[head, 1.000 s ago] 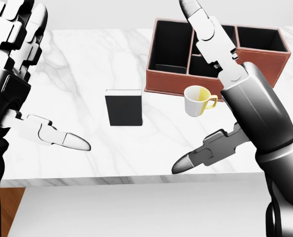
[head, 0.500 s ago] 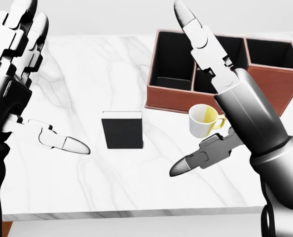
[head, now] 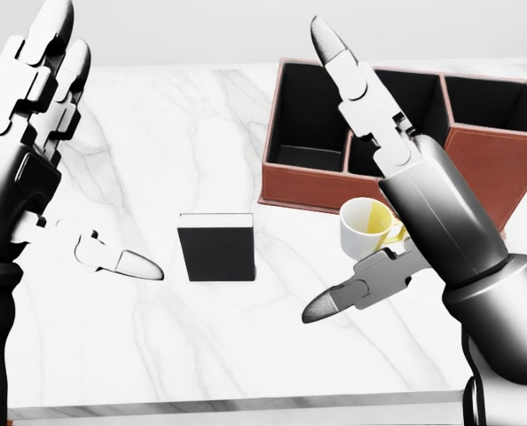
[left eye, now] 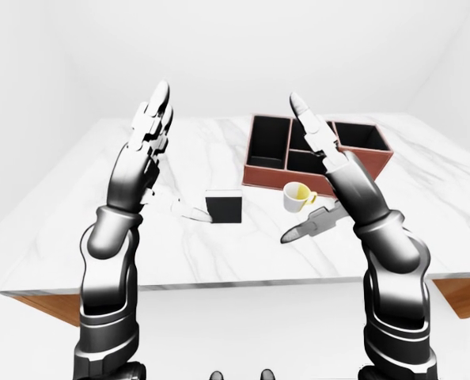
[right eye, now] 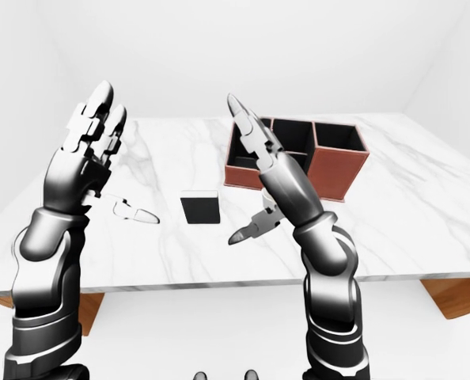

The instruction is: Pick up the book and place it in the caddy.

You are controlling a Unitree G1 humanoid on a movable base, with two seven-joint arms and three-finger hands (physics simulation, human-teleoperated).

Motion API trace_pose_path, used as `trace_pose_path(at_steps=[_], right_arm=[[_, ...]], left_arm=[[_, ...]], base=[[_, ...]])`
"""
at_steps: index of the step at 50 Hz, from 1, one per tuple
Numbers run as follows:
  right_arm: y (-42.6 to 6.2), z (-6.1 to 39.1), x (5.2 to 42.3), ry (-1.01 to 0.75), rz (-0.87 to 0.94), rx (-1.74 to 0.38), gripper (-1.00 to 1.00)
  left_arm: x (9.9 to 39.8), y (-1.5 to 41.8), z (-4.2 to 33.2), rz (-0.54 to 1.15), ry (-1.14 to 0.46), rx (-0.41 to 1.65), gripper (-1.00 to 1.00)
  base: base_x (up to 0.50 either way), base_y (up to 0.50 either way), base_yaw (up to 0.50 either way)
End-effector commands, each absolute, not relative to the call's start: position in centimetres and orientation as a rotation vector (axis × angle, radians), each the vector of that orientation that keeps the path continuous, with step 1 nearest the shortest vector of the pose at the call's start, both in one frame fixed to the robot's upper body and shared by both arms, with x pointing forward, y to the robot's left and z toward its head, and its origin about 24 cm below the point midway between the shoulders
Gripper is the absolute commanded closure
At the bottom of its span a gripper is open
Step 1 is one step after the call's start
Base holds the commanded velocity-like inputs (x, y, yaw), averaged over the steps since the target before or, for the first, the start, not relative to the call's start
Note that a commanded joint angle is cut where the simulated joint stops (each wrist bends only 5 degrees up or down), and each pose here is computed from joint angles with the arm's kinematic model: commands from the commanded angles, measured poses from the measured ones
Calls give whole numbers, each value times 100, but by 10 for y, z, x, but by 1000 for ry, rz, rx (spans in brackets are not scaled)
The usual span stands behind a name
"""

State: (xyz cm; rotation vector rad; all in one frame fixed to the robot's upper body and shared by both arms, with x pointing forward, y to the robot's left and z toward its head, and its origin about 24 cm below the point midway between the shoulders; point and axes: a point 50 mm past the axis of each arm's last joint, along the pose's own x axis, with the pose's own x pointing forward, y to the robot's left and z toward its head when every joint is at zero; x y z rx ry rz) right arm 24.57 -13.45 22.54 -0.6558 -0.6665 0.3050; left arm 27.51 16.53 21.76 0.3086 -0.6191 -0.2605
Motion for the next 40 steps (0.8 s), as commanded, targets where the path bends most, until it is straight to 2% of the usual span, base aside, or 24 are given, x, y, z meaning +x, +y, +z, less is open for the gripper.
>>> trace_pose_path(at_steps=[1,7,9,20,25,40], right_arm=[[-130,227,238,-686,347,-670,-100],[-131,230,238,-701,307,-649,-100],[-128,225,237,-677,347,-695,-100],[-127,229,237,-693,307,-705,-100],[-126,237,233,-736,317,-691,-100],[-123,234,235,-717,304,-731,-100]], left_arm=[[274,165,214,-255,-605,315,-100],[274,166,214,-248,-607,311,-100],[274,167,215,-247,-609,311,-100],[274,169,212,-240,-599,300,-100],[275,170,213,-235,-604,292,-100],[272,170,217,-234,-623,293,-100]], base=[[-7,0,-50],[-7,0,-50],[0,0,0],[0,0,0],[9,33,0],[0,0,0]])
